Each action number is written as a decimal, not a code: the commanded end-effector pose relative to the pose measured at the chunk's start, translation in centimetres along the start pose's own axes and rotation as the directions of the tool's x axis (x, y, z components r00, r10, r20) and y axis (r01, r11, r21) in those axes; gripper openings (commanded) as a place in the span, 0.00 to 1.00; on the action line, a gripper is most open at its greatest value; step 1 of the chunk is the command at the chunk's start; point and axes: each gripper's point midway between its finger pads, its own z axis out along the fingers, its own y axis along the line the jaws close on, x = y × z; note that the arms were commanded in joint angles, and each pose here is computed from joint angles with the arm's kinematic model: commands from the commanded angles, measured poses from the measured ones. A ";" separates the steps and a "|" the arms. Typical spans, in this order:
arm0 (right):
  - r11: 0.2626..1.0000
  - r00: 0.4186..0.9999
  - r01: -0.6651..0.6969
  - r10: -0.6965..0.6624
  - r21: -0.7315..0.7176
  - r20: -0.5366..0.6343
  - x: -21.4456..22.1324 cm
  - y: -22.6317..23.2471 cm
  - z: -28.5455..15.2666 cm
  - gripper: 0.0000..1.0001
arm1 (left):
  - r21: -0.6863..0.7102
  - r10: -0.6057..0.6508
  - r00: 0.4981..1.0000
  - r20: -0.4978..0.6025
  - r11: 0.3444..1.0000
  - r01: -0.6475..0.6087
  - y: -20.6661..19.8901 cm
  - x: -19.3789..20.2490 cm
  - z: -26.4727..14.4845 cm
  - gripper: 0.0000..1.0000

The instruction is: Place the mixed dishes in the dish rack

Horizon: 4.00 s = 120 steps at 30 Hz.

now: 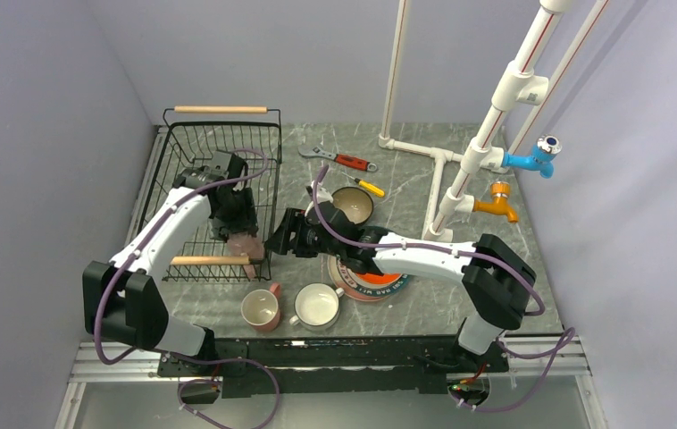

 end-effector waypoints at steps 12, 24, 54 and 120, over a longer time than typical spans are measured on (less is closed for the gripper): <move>0.995 0.999 -0.025 0.028 -0.093 0.028 -1.5 3.1 0.7 0.64 | 0.029 0.051 0.997 -0.057 0.998 -0.049 0.2 3.9 -0.7 0.00; 0.998 0.999 -0.007 0.010 -0.063 0.046 -1.8 2.5 -0.1 0.64 | 0.067 0.094 0.995 -0.037 0.994 -0.091 0.1 4.3 -0.7 0.44; 0.941 0.941 0.334 -0.336 0.055 0.040 -0.9 0.7 -11.1 0.92 | 0.215 0.076 0.948 0.308 0.965 -0.147 -1.1 0.1 -12.7 0.99; 0.828 0.923 0.360 -0.382 0.430 -0.036 12.0 -0.1 -1.7 0.00 | 0.370 -0.072 0.854 0.515 0.918 -0.145 2.5 7.0 -20.7 1.00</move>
